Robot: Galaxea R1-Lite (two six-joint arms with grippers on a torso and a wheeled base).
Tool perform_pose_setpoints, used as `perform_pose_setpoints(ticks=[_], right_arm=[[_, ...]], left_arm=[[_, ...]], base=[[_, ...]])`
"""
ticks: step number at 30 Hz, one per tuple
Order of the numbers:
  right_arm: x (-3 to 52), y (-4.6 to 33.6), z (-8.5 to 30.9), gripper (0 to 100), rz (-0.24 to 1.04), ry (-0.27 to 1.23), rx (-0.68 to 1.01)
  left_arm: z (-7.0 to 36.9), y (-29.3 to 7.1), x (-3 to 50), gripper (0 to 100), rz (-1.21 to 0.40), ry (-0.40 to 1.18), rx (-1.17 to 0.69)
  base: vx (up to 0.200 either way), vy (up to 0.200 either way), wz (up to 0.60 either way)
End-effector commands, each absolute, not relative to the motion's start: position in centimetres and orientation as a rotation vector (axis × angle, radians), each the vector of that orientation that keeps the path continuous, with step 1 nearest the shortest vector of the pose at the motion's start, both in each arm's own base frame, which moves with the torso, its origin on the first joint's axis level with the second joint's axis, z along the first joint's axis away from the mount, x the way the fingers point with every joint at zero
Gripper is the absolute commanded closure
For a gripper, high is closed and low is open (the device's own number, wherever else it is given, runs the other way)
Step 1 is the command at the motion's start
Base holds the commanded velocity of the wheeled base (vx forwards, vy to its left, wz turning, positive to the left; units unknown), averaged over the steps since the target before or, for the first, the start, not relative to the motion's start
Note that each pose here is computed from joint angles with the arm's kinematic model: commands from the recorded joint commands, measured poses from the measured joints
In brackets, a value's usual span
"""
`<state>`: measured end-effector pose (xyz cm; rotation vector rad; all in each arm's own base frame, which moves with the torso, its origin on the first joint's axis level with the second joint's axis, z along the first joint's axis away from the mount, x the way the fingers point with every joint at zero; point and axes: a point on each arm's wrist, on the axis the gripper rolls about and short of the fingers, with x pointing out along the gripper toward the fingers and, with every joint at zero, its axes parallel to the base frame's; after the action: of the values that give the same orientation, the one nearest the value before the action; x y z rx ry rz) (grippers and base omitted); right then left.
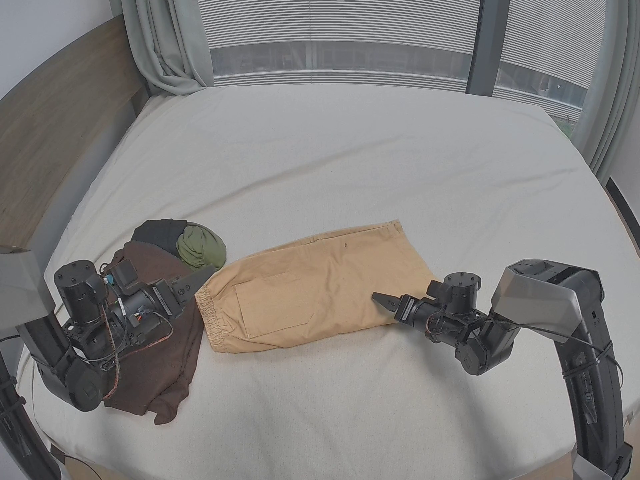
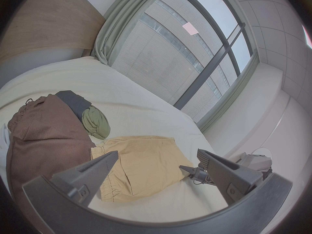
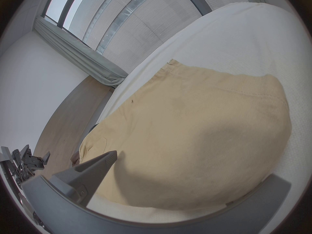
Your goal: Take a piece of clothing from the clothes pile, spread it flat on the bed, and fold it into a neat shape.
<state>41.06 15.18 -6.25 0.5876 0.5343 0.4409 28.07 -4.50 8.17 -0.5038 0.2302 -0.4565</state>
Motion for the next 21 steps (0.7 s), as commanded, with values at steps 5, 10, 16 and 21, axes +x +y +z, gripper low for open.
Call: perform_pose_setpoints(ticks=[5,10,16,21], right_arm=[[40.75,15.23,-7.00,0,0.438,0.564,0.587],[40.44,15.83,-6.98,0,0.455,0.561,0.584],[40.53,15.79,-6.80,0,0.460,0.544,0.589],[40.46,15.84,-6.89,100,0.460,0.548,0.590]], left_arm=[[8.10,-4.49,28.08,0,-0.457,0.233,-0.505],[8.10,-4.49,28.08,0,-0.457,0.233,-0.505],[8.10,-4.49,28.08,0,-0.457,0.233,-0.505],[8.10,-4.49,28.08,0,-0.457,0.233,-0.505]], base=[[0.000,0.000,0.00],[0.000,0.000,0.00],[0.000,0.000,0.00],[0.000,0.000,0.00]])
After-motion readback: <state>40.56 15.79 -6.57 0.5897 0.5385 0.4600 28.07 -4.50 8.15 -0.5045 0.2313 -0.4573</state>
